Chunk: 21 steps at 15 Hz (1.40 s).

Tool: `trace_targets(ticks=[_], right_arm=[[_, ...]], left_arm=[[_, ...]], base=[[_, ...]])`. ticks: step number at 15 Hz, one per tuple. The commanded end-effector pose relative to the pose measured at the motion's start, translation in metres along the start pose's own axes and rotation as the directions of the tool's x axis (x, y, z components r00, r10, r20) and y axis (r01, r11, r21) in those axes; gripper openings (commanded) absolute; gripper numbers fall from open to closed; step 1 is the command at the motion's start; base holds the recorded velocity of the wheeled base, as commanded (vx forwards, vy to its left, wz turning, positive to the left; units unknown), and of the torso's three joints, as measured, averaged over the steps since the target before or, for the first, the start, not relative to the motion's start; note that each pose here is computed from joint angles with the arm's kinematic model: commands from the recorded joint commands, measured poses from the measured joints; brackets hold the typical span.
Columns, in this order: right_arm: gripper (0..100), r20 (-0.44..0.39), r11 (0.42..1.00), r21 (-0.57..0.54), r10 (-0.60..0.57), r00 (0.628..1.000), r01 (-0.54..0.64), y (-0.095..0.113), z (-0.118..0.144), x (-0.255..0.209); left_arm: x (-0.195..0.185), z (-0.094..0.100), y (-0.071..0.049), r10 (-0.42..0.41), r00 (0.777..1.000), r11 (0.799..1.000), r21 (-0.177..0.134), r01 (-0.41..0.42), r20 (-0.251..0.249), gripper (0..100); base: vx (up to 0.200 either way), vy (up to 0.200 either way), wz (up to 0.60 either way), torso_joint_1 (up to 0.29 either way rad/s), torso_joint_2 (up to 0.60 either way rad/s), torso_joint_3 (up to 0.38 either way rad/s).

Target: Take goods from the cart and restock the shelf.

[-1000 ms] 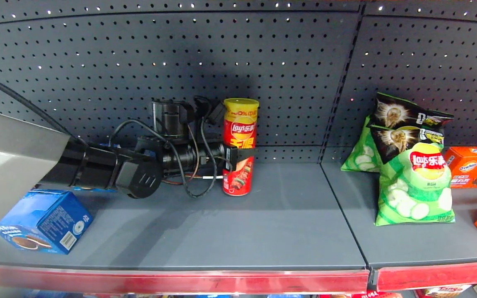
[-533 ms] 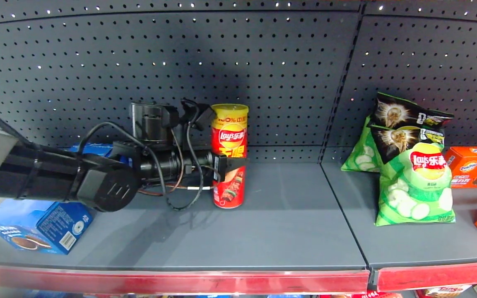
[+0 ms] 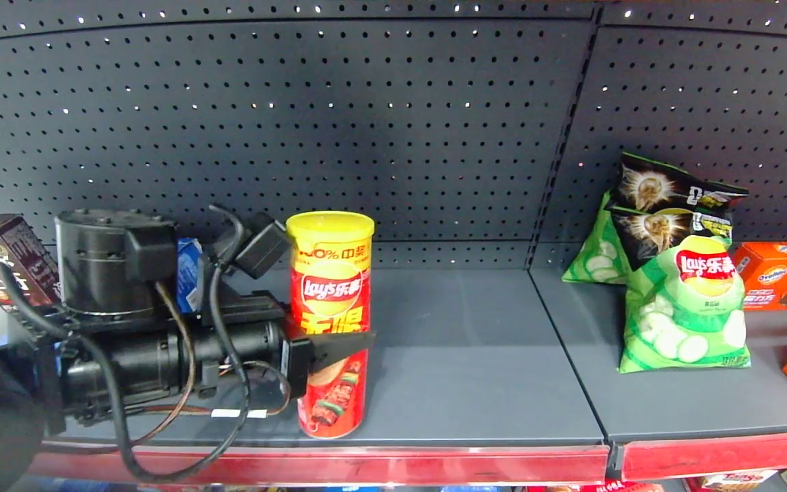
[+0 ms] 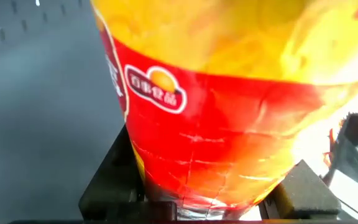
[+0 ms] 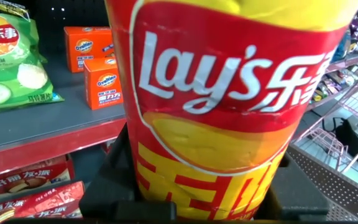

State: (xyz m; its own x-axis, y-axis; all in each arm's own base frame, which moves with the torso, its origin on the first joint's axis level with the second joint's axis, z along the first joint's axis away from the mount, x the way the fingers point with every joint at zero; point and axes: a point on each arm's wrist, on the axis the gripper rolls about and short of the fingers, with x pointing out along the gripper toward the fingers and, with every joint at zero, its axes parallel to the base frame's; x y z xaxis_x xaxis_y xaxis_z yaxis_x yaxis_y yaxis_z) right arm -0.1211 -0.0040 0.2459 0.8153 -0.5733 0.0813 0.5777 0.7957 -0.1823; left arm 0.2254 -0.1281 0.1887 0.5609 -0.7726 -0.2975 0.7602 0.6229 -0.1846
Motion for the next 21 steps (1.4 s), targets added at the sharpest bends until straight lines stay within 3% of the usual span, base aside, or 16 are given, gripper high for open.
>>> trace_targets(ticks=[1, 2, 5, 9, 13, 21], right_arm=[[0, 0.007, 1.000, 0.003, 0.005, 1.000, -0.005, -0.001, -0.001, -0.001], [0, 0.007, 1.000, 0.003, 0.011, 1.000, -0.011, -0.002, -0.001, 0.000], [0, 0.011, 1.000, 0.005, 0.017, 1.000, -0.017, -0.002, 0.001, 0.001], [0, 0.017, 1.000, 0.009, 0.020, 1.000, -0.020, -0.004, 0.002, 0.001], [0, 0.020, 1.000, 0.011, 0.019, 1.000, -0.019, -0.005, 0.003, 0.000], [0, 0.019, 1.000, 0.010, 0.018, 1.000, -0.018, -0.004, 0.004, 0.001]], left_arm=[[-0.025, -0.009, -0.007, 0.016, 1.000, 1.000, -0.005, -0.015, 0.012, 0], [-0.028, -0.012, -0.002, 0.039, 0.999, 0.999, -0.027, -0.039, 0.008, 0], [-0.021, -0.009, 0.011, 0.072, 0.997, 0.996, -0.048, -0.072, 0.007, 0], [0.006, 0.003, 0.026, 0.072, 0.997, 0.996, -0.046, -0.072, 0.007, 0], [0.009, -0.005, 0.026, 0.068, 0.997, 0.996, -0.059, -0.070, -0.022, 0], [0.016, -0.008, 0.033, 0.077, 0.997, 0.995, -0.065, -0.079, -0.027, 0]], base=[[0.000, 0.000, 0.00, 0.000, 0.00, 0.000], [0.000, 0.000, 0.00, 0.000, 0.00, 0.000], [0.000, 0.000, 0.00, 0.000, 0.00, 0.000], [0.000, 0.000, 0.00, 0.000, 0.00, 0.000], [0.000, 0.000, 0.00, 0.000, 0.00, 0.000], [0.000, 0.000, 0.00, 0.000, 0.00, 0.000]])
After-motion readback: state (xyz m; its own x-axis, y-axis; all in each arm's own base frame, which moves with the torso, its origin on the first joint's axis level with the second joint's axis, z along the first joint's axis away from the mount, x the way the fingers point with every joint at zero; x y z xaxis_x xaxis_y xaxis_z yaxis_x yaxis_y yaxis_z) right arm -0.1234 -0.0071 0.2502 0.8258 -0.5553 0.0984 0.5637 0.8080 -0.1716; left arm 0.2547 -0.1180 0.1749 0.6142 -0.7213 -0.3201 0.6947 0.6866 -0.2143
